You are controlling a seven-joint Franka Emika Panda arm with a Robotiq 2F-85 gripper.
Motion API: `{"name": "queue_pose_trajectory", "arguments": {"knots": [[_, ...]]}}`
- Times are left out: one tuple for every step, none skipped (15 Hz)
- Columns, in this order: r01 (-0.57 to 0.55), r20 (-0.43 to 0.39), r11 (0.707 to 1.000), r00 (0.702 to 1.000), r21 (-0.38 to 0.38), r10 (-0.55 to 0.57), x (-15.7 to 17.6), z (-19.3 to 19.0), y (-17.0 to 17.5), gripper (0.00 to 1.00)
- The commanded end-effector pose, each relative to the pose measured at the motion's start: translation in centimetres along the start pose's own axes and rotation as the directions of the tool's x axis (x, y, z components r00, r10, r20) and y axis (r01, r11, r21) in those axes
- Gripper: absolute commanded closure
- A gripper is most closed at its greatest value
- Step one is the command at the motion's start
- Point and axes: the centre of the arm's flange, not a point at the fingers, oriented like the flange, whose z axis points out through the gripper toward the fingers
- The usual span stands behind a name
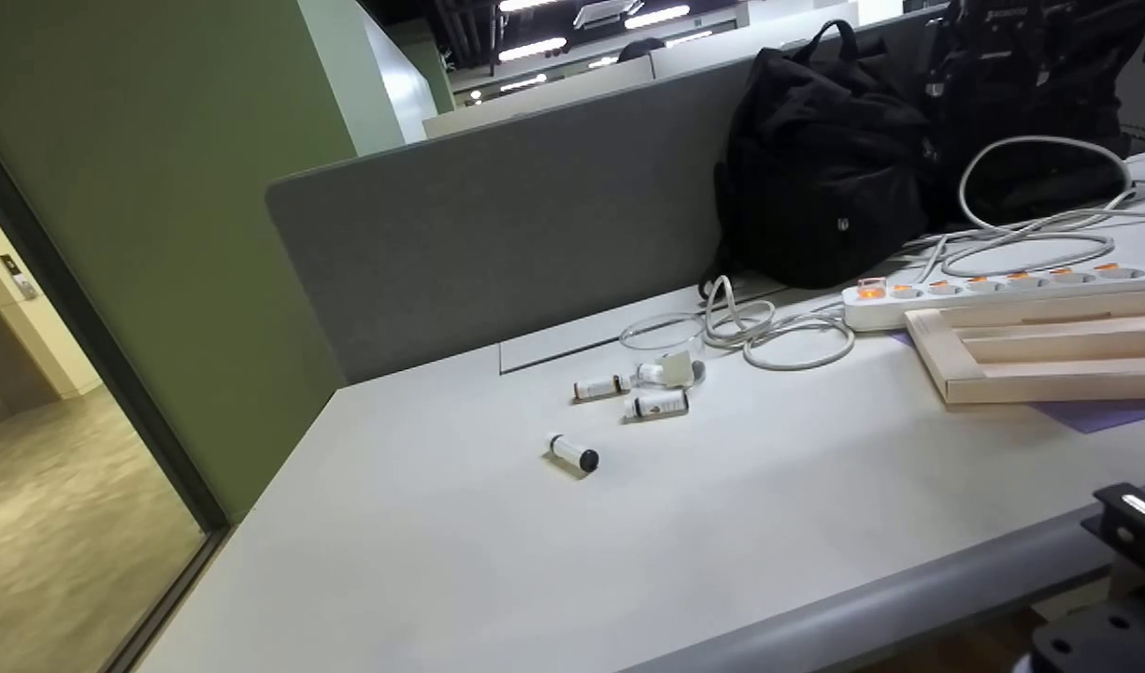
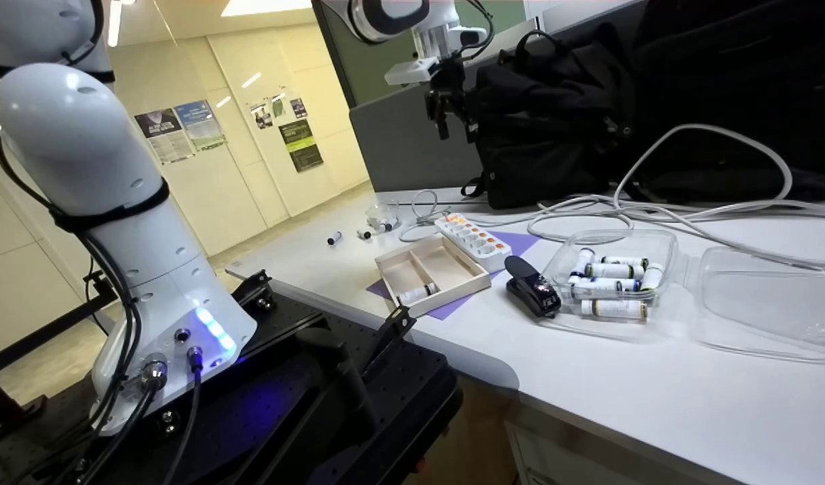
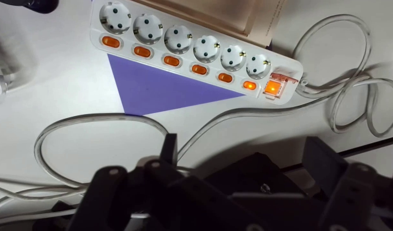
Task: Switch off the second socket from the left
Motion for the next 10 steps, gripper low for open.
{"name": "queue_pose_trajectory", "arguments": {"knots": [[-0.001, 0.0, 1.0, 1.0, 0.001, 0.001, 0.08, -0.22, 0.08, 0.0], [-0.002, 0.0, 1.0, 1.0, 0.002, 0.002, 0.14, -0.37, 0.13, 0.0], [-0.002, 0.0, 1.0, 1.0, 0.002, 0.002, 0.17, -0.42, 0.14, 0.0], [-0.002, 0.0, 1.0, 1.0, 0.002, 0.002, 0.17, -0.42, 0.13, 0.0], [-0.002, 0.0, 1.0, 1.0, 0.002, 0.002, 0.17, -0.41, 0.13, 0.0], [-0.002, 0.0, 1.0, 1.0, 0.002, 0.002, 0.17, -0.41, 0.12, 0.0], [-0.002, 0.0, 1.0, 1.0, 0.002, 0.002, 0.17, -0.41, 0.12, 0.0], [-0.002, 0.0, 1.0, 1.0, 0.002, 0.002, 0.17, -0.41, 0.12, 0.0], [-0.002, 0.0, 1.0, 1.0, 0.002, 0.002, 0.17, -0.41, 0.12, 0.0], [-0.002, 0.0, 1.0, 1.0, 0.002, 0.002, 0.17, -0.41, 0.12, 0.0]]}}
